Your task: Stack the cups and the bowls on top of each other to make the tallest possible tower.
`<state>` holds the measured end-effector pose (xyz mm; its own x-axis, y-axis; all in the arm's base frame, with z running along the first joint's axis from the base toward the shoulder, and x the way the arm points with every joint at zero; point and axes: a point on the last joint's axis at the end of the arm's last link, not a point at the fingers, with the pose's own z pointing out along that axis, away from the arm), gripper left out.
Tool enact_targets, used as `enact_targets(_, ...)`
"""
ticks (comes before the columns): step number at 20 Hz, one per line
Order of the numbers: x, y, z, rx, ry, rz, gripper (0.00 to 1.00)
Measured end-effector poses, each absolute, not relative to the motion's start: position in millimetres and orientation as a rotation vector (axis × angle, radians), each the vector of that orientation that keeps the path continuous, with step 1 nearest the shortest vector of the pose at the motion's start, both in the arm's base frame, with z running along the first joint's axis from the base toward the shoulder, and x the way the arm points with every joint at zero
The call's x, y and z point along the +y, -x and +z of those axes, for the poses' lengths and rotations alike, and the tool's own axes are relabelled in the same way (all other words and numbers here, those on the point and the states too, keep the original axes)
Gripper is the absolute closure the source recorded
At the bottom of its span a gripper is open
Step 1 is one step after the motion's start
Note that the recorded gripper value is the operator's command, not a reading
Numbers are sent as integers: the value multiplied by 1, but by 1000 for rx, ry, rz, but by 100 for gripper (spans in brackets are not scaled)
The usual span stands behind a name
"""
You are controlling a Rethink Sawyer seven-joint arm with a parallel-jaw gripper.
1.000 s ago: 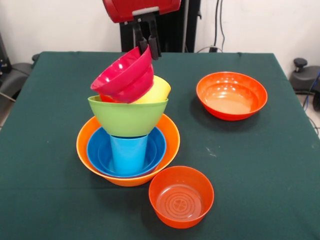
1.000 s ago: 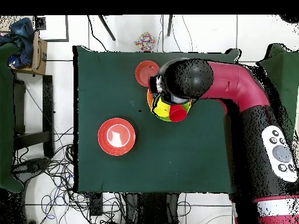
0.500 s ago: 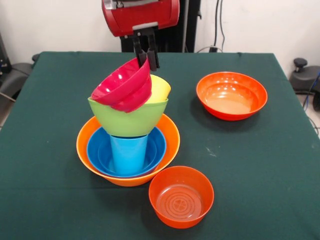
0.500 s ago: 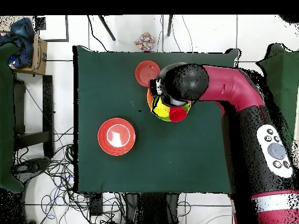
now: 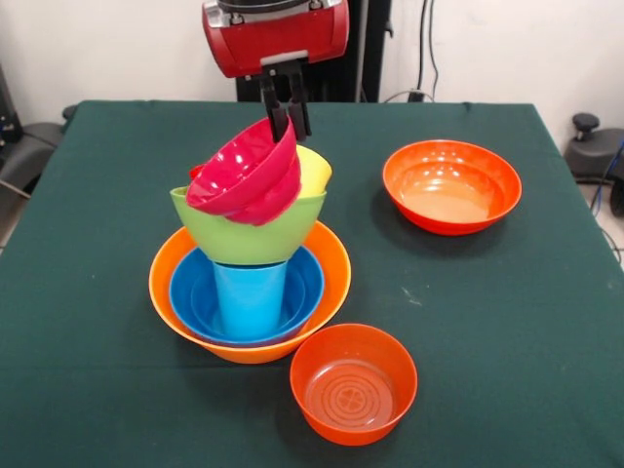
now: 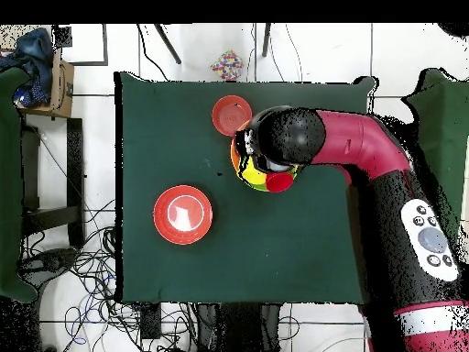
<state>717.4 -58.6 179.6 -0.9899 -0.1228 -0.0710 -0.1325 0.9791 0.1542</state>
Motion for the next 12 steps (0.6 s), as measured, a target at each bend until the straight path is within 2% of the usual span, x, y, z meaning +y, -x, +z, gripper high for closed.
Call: enact_targets(12, -68, -698, 193, 3080, 181, 233, 100)
